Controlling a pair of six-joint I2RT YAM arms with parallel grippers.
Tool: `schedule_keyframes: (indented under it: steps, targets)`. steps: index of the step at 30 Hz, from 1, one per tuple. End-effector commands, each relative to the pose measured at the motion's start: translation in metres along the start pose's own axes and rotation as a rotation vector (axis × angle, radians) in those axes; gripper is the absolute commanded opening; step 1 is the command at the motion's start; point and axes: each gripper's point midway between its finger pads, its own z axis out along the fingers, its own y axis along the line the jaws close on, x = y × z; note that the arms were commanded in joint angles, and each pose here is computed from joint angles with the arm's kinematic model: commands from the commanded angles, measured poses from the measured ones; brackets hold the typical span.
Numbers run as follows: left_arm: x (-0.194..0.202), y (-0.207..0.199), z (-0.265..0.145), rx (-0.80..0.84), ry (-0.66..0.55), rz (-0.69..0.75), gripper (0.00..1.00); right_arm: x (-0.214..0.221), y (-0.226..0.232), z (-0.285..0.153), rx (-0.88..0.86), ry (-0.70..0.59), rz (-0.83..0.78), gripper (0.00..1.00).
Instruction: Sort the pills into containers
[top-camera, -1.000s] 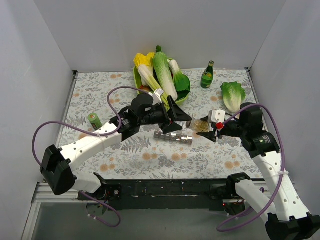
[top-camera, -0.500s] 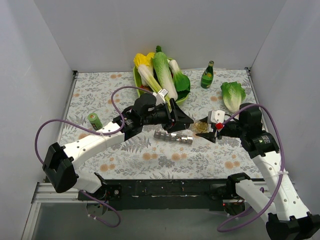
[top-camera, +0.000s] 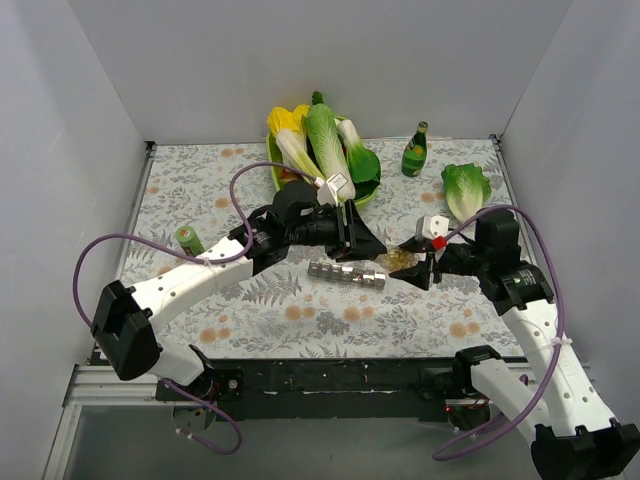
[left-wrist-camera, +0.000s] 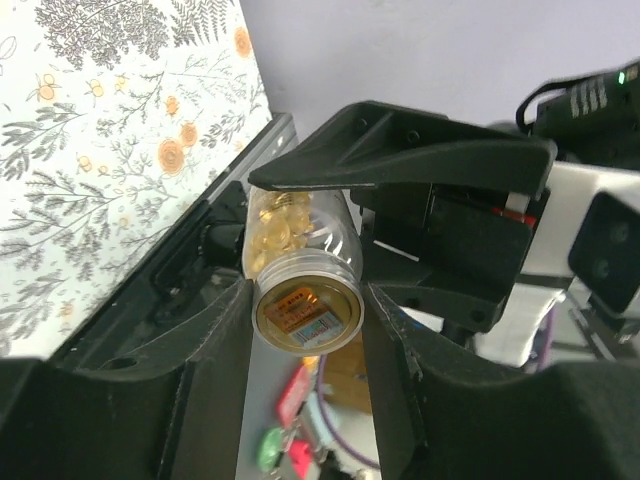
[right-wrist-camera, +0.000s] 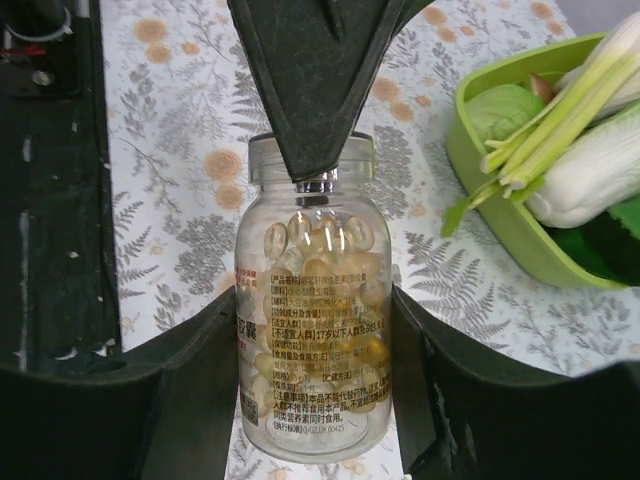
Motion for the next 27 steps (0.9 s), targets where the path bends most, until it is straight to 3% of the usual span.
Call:
schedule_keyframes:
  steps: [1, 8, 10, 11, 12, 13, 15, 16, 19, 24, 27]
  targets:
    - [0.016, -0.028, -0.01, 0.105, 0.096, 0.316, 0.18, -0.02, 0.024, 0.009, -0.155, -0.126, 0.135, 0.01]
    - [0.035, -0.028, -0.024, 0.2, 0.213, 0.713, 0.24, -0.025, 0.053, 0.01, -0.364, -0.216, 0.392, 0.01]
    - [0.034, -0.026, -0.024, 0.201, 0.218, 0.761, 0.31, -0.025, 0.056, 0.01, -0.402, -0.249, 0.381, 0.01]
    - [0.032, -0.026, -0.024, 0.199, 0.208, 0.797, 0.35, -0.024, 0.06, 0.008, -0.422, -0.235, 0.481, 0.01]
    - [0.03, -0.027, -0.024, 0.2, 0.2, 0.804, 0.39, -0.023, 0.062, 0.008, -0.43, -0.24, 0.484, 0.01]
    - [0.027, -0.03, -0.023, 0.203, 0.179, 0.817, 0.49, -0.016, 0.065, 0.009, -0.436, -0.235, 0.523, 0.01]
    - [0.023, -0.034, -0.023, 0.207, 0.149, 0.809, 0.6, -0.017, 0.064, 0.008, -0.431, -0.242, 0.521, 0.01]
    - [0.017, -0.034, -0.022, 0.189, 0.105, 0.809, 0.75, -0.017, 0.064, 0.008, -0.427, -0.242, 0.522, 0.01]
    - [-0.003, -0.047, -0.032, 0.147, -0.037, 0.785, 0.96, -0.017, 0.061, 0.007, -0.41, -0.243, 0.507, 0.01]
    - [-0.029, -0.053, -0.066, 0.042, -0.243, 0.635, 0.98, -0.022, 0.054, 0.006, -0.362, -0.223, 0.479, 0.01]
    - [-0.027, -0.038, -0.084, -0.023, -0.298, 0.44, 0.98, -0.028, 0.036, 0.007, -0.278, -0.21, 0.31, 0.01]
